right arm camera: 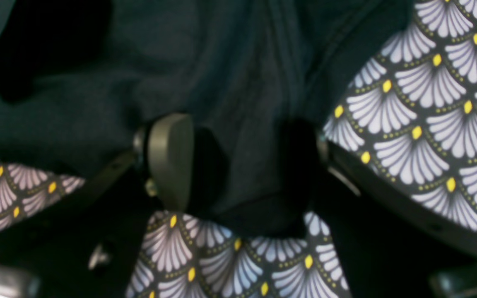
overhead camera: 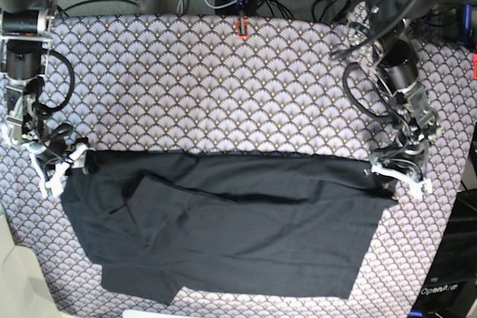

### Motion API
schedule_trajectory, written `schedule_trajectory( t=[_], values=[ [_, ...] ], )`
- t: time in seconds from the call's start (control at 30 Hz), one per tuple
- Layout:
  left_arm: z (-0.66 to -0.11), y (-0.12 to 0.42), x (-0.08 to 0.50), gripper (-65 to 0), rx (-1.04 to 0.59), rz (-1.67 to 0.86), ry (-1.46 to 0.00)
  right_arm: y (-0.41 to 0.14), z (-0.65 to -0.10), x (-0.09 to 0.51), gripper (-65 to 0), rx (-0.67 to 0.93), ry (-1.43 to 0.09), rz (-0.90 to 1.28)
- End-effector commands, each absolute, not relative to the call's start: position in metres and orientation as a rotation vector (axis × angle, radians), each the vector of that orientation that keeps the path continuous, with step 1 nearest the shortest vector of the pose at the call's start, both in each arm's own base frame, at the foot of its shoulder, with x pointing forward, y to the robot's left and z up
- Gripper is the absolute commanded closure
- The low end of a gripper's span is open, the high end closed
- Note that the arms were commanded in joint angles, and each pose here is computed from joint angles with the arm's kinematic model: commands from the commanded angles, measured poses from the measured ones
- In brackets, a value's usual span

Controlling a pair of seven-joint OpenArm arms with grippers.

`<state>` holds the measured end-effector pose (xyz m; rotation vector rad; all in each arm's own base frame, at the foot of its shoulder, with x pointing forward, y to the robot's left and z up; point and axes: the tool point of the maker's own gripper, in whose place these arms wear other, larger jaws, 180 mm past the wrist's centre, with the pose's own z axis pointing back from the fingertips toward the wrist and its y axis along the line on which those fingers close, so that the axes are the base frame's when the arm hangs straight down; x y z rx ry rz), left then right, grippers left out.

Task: Fold the T-shirt properly
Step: 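Regrasp the folded edge with both grippers, then drag the folded edge with both grippers back toward the robot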

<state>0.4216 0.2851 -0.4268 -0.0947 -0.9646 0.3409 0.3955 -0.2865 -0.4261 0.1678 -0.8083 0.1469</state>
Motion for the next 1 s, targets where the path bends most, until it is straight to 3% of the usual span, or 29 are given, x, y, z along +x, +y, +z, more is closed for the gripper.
schedule_trajectory(
  t=[0.0, 0.13, 0.17, 0.43, 0.73, 0.97],
  values=[
    [-0.423, 0.285, 0.426, -25.2, -0.096, 0.33, -0.951, -0.289, -0.424, 0.395, -37.2, 0.162, -0.79, 0.164],
    [-0.424, 0.285, 0.425, -1.5, -0.095, 0.329, -0.947, -0.289, -0.429, 0.39, -34.8, 0.162, -0.779, 0.162],
    [-0.424, 0.285, 0.425, 0.0, -0.094, 0.328, -0.946, -0.289, -0.429, 0.389, -32.0, 0.162, -0.777, 0.162],
    [-0.424, 0.285, 0.425, 0.0, -0.089, 0.318, -0.942, -0.29, -0.431, 0.388, -0.8, 0.162, -0.774, 0.16],
    [-0.424, 0.308, 0.415, 0.0, -0.065, 0.313, -0.875, -0.299, -0.437, 0.376, 0.0, 0.144, -0.744, 0.162],
    [-0.388, 0.339, 0.4, 0.0, 0.069, 0.281, -0.88, -0.314, -0.449, 0.353, 0.0, 0.118, -0.69, 0.171]
  ],
)
